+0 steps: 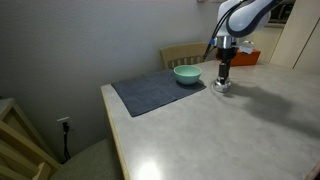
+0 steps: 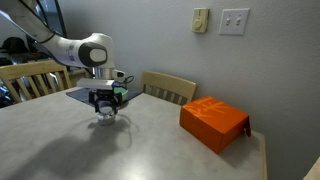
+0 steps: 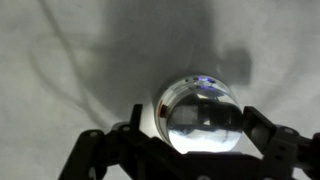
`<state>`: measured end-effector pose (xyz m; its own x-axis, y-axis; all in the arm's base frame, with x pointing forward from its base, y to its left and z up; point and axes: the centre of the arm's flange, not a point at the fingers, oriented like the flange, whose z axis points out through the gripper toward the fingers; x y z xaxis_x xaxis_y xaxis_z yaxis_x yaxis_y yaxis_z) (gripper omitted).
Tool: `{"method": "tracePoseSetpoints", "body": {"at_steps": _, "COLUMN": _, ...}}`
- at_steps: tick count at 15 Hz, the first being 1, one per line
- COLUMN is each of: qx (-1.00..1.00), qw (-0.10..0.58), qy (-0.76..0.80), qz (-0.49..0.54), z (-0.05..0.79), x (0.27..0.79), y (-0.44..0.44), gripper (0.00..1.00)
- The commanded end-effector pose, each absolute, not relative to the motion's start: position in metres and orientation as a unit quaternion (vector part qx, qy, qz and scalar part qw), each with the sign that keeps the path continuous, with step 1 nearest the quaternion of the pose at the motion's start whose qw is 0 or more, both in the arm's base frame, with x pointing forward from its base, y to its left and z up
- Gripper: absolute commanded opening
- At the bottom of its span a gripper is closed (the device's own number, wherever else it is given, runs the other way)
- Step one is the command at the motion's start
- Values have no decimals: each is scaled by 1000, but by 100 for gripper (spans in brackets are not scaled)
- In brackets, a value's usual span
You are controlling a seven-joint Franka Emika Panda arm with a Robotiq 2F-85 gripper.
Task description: Pick up the lid and put it on the table
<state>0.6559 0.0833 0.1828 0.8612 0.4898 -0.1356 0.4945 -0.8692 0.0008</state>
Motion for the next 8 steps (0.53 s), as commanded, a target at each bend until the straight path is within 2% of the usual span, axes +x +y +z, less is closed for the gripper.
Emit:
{"method": "tracePoseSetpoints", "body": {"at_steps": 1, "qx": 962, "qw": 23, "qy": 266, "qz": -53, "z": 183, "x": 660, "y": 89, "gripper": 100}}
{"method": "tracePoseSetpoints", "body": {"at_steps": 3, "qx": 961, "qw": 22, "qy": 269, "qz": -53, "z": 183, "x": 661, "y": 91, "gripper": 100}}
{"method": "tracePoseSetpoints", "body": {"at_steps": 4, "qx": 962, "qw": 20, "qy": 268, "qz": -50, "z": 184, "x": 661, "y": 91, "gripper": 75}}
{"method": "tracePoseSetpoints", "body": {"at_steps": 5, "qx": 962, "qw": 19, "qy": 268, "qz": -51, "z": 183, "x": 660, "y": 92, "gripper": 74}}
{"method": "tracePoseSetpoints", "body": {"at_steps": 8, "qx": 961, "qw": 18, "qy": 270, "qz": -52, "z": 184, "x": 659, "y": 92, "gripper": 52}}
